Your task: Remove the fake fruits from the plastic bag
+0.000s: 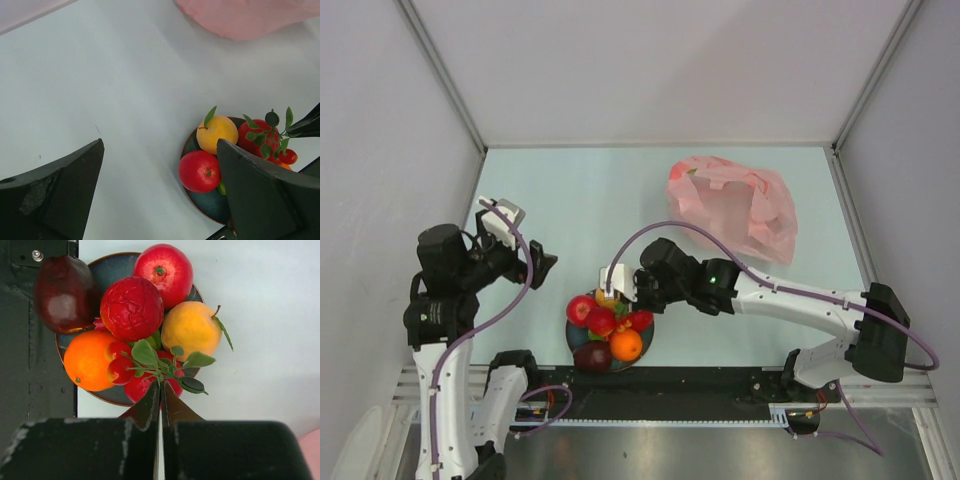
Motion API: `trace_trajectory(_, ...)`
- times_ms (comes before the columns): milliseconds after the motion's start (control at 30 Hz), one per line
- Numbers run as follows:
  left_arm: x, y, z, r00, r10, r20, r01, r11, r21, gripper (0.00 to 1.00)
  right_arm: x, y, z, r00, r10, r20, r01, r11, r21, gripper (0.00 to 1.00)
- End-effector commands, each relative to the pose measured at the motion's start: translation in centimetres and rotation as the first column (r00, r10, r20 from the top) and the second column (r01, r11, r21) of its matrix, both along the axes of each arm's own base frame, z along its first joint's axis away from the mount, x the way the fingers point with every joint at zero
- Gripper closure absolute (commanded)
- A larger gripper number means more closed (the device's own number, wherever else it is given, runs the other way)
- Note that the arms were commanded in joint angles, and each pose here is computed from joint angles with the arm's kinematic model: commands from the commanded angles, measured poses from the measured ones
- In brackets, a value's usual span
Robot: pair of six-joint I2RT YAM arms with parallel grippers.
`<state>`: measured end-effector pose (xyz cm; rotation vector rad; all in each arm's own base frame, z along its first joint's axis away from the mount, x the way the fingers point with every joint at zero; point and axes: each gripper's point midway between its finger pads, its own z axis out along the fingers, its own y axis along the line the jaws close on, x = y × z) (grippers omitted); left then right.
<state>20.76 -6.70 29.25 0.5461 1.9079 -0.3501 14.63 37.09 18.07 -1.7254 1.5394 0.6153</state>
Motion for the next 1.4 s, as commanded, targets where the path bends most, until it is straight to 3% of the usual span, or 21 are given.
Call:
trace_trajectory(0, -0.1, -0.4, 0.5, 0.999, -0.022, 0.044, 0.023, 1.000, -0.022, 0.00, -0.2, 1.0, -0.5, 0.999, 0.028, 0.034, -0.028, 1.000, 0.000, 1.00)
trace_trajectory(267, -0.3, -0.7, 0.0, 0.999, -0.033, 0.035, 0.034, 0.999, -0.031, 0.00, -0.2, 1.1, -1.5, 0.999, 0.015, 0.052, -0.014, 1.000, -0.023, 1.00)
trace_trajectory(333, -0.4, -0.8, -0.1, 0.999, -0.040, 0.030, 0.041, 0.998, -0.037, 0.00, 0.3, 1.2, -1.2, 0.998, -0.011, 0.067, 0.011, 1.000, -0.010, 0.95)
trace_trajectory(400, -0.3, -0.8, -0.2, 0.999, -0.038, 0.025, 0.039, 0.998, -0.043, 0.00, 0.6, 1.6, -0.6, 0.997, -0.040, 0.068, 0.039, 0.999, 0.022, 0.67)
trace_trajectory(433, -0.2, -0.8, -0.3, 0.999, -0.037, 0.022, 0.038, 0.998, -0.046, 0.00, 1.0, 1.7, -0.2, 0.995, -0.066, 0.075, 0.063, 0.997, 0.035, 0.46)
trace_trajectory(467, -0.2, -0.9, -0.2, 0.999, -0.038, 0.023, 0.039, 0.998, -0.050, 0.00, 1.3, 1.7, 0.4, 0.993, -0.087, 0.080, 0.083, 0.995, 0.057, 0.19)
trace_trajectory(533, 0.0, -0.9, -0.3, 0.999, -0.038, 0.013, 0.039, 0.998, -0.058, 0.00, 2.3, 1.9, 1.9, 0.983, -0.143, 0.113, 0.131, 0.985, 0.108, 0.01)
trace_trajectory(700, 0.5, -0.7, -0.7, 1.000, -0.019, -0.005, 0.019, 0.997, -0.069, 0.00, 6.9, -1.2, 5.1, 0.904, -0.363, 0.225, 0.332, 0.929, 0.164, 0.00)
trace_trajectory(767, 1.0, -0.4, -1.2, 1.000, 0.007, -0.019, -0.009, 0.997, -0.072, 0.00, 8.8, -3.2, 5.0, 0.873, -0.449, 0.188, 0.424, 0.892, 0.158, 0.00)
trace_trajectory(867, 2.0, 0.7, -1.8, 0.996, 0.086, -0.032, -0.088, 0.994, -0.066, 0.00, 12.3, -8.5, 3.5, 0.775, -0.630, 0.049, 0.625, 0.775, 0.096, 0.00)
trace_trajectory(900, 2.5, 1.5, -2.2, 0.990, 0.136, -0.039, -0.138, 0.989, -0.056, 0.00, 14.0, -11.6, 2.8, 0.713, -0.701, 0.003, 0.700, 0.712, 0.054, 0.00)
trace_trajectory(1033, 3.9, 3.9, -4.5, 0.962, 0.267, -0.065, -0.268, 0.963, -0.002, 0.00, 14.9, -17.4, 1.2, 0.519, -0.846, -0.124, 0.851, 0.525, -0.021, 0.00)
trace_trajectory(1100, 4.3, 4.8, -6.2, 0.946, 0.311, -0.095, -0.310, 0.950, 0.028, 0.00, 14.7, -19.0, 0.9, 0.469, -0.870, -0.151, 0.878, 0.478, -0.031, 0.00)
trace_trajectory(1367, 5.4, 6.8, -9.1, 0.915, 0.386, -0.121, -0.373, 0.921, 0.114, 0.00, 12.3, -21.6, 1.5, 0.385, -0.896, -0.221, 0.918, 0.395, -0.005, 0.00)
